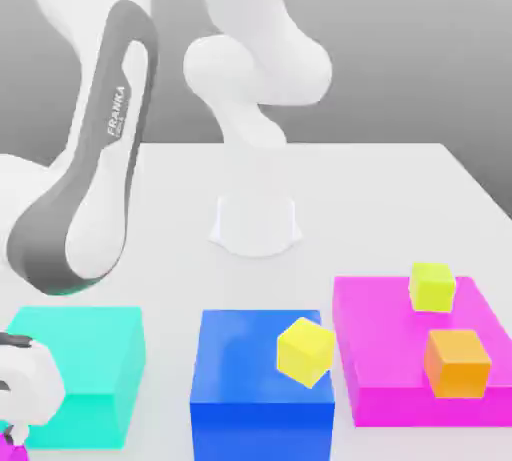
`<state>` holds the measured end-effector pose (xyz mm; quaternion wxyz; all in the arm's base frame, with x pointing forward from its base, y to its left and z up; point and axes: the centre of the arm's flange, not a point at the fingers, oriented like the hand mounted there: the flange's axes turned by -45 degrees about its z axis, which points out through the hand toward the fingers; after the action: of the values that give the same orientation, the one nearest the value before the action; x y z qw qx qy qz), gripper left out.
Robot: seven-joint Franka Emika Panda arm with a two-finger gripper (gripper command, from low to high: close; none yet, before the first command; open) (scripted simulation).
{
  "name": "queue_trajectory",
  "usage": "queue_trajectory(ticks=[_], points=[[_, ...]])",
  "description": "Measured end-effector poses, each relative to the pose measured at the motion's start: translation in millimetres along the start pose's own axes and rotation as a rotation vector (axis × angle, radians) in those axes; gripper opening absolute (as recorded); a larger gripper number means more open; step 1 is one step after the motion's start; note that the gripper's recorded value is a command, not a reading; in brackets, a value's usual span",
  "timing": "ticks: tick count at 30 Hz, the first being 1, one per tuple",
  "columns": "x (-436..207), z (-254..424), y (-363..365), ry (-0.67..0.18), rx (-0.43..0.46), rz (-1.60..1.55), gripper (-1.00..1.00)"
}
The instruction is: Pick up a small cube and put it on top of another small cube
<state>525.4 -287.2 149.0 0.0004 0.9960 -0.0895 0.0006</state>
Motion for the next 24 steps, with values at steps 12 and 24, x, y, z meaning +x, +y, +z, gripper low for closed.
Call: queue_trajectory(ticks=[12, 24], points=[[0, -46, -5, -0.001, 0.003, -0.006, -1.00], [-59, -161, -240, -0.001, 0.011, -0.306, -1.00]])
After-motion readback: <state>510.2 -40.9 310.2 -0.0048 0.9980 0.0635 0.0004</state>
